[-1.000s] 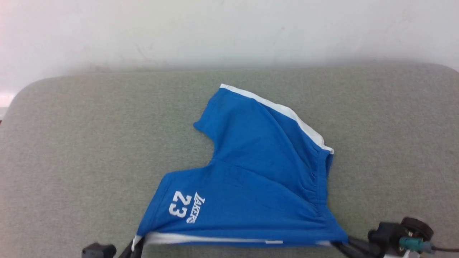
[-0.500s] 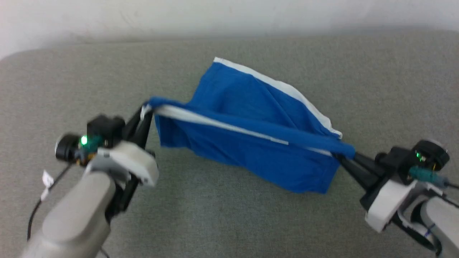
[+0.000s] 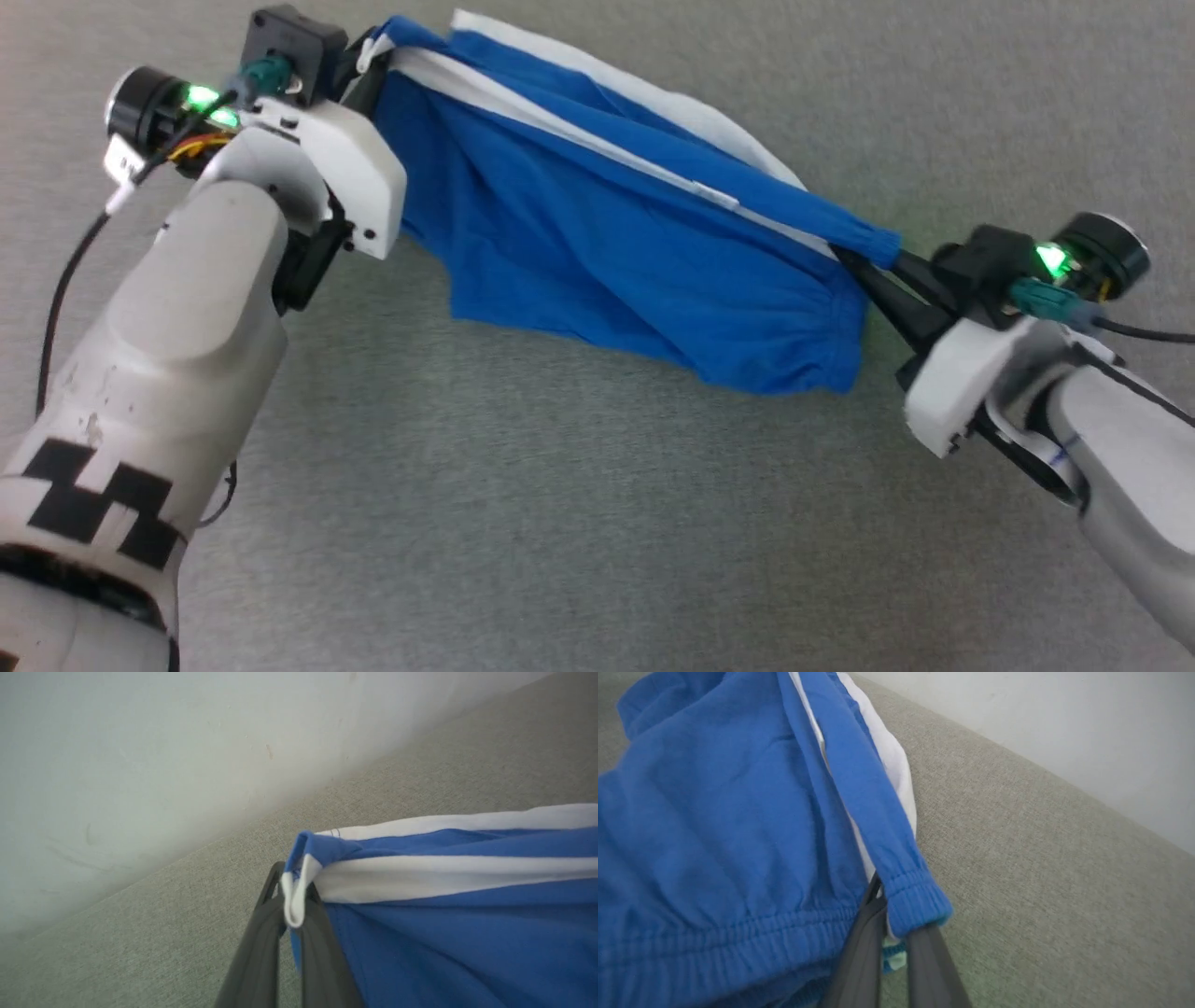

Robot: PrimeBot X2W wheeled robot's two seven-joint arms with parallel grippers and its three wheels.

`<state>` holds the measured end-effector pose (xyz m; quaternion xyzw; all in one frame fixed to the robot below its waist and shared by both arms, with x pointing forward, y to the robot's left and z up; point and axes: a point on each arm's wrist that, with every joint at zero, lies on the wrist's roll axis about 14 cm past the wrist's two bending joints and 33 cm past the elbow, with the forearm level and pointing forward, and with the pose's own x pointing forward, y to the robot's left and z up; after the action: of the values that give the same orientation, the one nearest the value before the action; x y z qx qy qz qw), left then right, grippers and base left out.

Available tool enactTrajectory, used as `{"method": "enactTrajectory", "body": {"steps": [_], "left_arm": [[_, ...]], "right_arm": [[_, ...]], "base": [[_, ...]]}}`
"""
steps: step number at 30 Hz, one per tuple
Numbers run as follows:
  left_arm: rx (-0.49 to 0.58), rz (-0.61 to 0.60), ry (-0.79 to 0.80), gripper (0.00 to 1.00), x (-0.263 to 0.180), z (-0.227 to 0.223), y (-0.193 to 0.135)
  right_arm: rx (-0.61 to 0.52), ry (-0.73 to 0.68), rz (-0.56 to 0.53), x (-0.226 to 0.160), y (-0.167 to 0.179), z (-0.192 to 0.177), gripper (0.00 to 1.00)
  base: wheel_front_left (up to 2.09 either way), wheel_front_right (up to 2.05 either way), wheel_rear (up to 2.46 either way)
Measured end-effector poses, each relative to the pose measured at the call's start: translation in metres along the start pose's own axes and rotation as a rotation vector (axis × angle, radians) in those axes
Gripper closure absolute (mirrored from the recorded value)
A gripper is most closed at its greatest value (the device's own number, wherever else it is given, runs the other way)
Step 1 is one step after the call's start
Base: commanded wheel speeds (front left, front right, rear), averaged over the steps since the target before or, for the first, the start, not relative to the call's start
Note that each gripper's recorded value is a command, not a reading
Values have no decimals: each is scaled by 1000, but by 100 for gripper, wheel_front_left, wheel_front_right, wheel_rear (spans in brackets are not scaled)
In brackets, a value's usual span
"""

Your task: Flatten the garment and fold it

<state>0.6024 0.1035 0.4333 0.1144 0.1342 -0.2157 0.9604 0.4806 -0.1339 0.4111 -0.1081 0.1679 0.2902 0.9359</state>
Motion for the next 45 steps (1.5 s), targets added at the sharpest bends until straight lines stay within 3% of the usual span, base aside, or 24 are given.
{"method": "enactTrajectory", "body": {"steps": [5,7,8,9,10,11,13,22,26,31,39,45], "left_arm": [[3,-61,165,100,20,-52,-19],[3,-73,166,100,29,-52,-22],[1,-76,166,100,32,-51,-23],[-2,-81,165,100,33,-50,-25],[2,-81,168,100,33,-50,-25],[6,-80,167,81,32,-49,-25],[15,-83,161,0,29,-45,-25],[126,-55,129,0,5,13,-4],[156,-87,210,0,-8,31,-11],[164,-162,396,0,-23,18,-27],[171,-227,708,0,-34,-26,-22],[180,-297,807,0,-30,-57,-44]], "right_arm": [[13,33,-3,3,-1,-16,100],[15,15,-18,1,-6,-15,100],[18,6,-28,-1,-8,-14,95],[17,-5,-36,-3,-11,-12,54],[13,-16,-43,-6,-13,-9,6],[10,-35,-55,-9,-16,-4,0],[1,-81,-81,-16,-23,9,0],[-64,-263,-162,-68,-27,75,0],[-92,-305,-182,-85,-20,95,0],[-91,-310,-189,-92,-15,99,0],[-20,-228,-170,-85,-2,71,0],[-11,-175,-187,-84,-14,60,0]], "base": [[0,0,0],[0,0,0],[0,0,0],[0,0,0],[0,0,0],[0,0,0],[0,0,0],[0,0,0],[0,0,0],[0,0,0],[0,0,0],[0,0,0]]}}
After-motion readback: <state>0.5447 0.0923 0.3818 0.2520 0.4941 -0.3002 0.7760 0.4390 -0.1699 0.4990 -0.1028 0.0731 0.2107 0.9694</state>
